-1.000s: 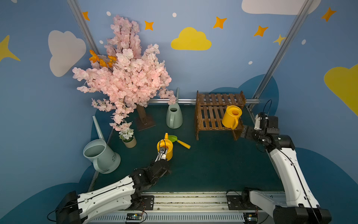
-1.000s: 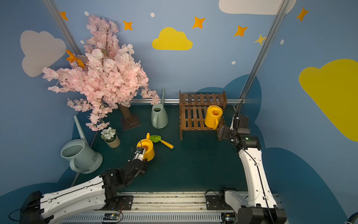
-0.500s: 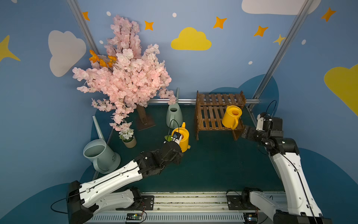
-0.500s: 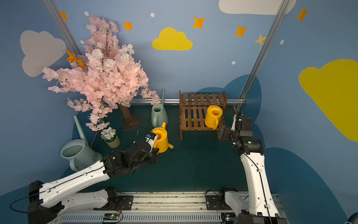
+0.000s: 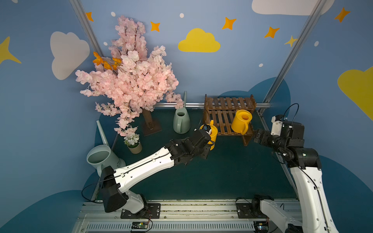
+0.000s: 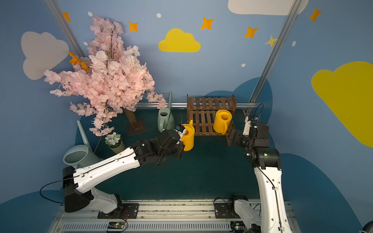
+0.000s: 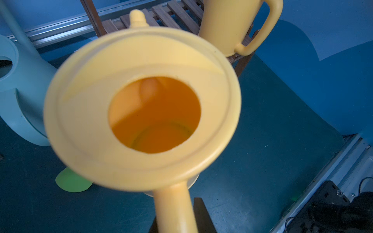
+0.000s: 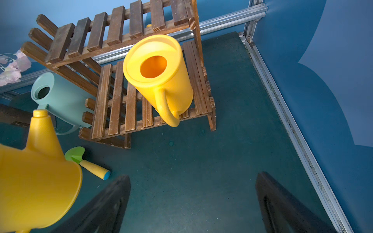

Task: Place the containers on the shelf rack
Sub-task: 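Place the container on the shelf.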

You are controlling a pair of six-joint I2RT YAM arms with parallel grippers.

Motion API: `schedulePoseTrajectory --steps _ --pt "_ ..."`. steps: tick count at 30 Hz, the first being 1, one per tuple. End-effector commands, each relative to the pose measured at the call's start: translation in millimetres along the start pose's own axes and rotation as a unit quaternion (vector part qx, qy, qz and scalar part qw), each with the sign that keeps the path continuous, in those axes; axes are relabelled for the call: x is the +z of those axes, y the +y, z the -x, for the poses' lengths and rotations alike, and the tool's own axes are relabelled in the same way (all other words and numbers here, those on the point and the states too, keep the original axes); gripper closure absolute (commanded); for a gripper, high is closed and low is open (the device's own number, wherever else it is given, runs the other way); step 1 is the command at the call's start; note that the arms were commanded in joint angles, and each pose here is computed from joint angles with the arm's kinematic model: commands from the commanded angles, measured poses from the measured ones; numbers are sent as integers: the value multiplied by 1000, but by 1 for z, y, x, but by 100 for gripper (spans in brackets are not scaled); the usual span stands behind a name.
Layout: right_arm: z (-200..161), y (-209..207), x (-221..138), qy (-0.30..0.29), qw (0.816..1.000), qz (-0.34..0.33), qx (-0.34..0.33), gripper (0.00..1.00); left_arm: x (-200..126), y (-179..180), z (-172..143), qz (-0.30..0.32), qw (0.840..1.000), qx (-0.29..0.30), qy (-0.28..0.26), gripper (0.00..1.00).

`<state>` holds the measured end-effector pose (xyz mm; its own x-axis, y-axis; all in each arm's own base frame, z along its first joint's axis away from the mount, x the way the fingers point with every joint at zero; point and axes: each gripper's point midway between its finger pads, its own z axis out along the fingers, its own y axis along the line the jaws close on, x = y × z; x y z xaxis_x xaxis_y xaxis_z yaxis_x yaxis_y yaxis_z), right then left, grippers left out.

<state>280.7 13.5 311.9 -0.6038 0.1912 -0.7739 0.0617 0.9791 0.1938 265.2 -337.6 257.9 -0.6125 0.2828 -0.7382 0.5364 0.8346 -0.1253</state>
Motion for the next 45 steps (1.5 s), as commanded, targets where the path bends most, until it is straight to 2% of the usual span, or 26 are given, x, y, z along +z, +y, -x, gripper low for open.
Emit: schedulePoseTrajectory --steps 1,7,15,33,45 --pt "-6 12 -5 11 999 30 -18 2 8 -3 18 12 1000 -19 -17 98" --pt "-6 27 -7 10 998 57 -35 2 27 -6 39 38 997 -51 -35 98" --pt "-9 33 1 21 997 54 -53 2 48 -15 48 55 996 -44 -47 98" --pt "-12 34 8 27 996 47 -67 2 77 -39 71 51 996 -39 -63 98" --pt "-14 33 7 28 996 45 -70 2 95 -35 77 75 994 -35 -65 98"
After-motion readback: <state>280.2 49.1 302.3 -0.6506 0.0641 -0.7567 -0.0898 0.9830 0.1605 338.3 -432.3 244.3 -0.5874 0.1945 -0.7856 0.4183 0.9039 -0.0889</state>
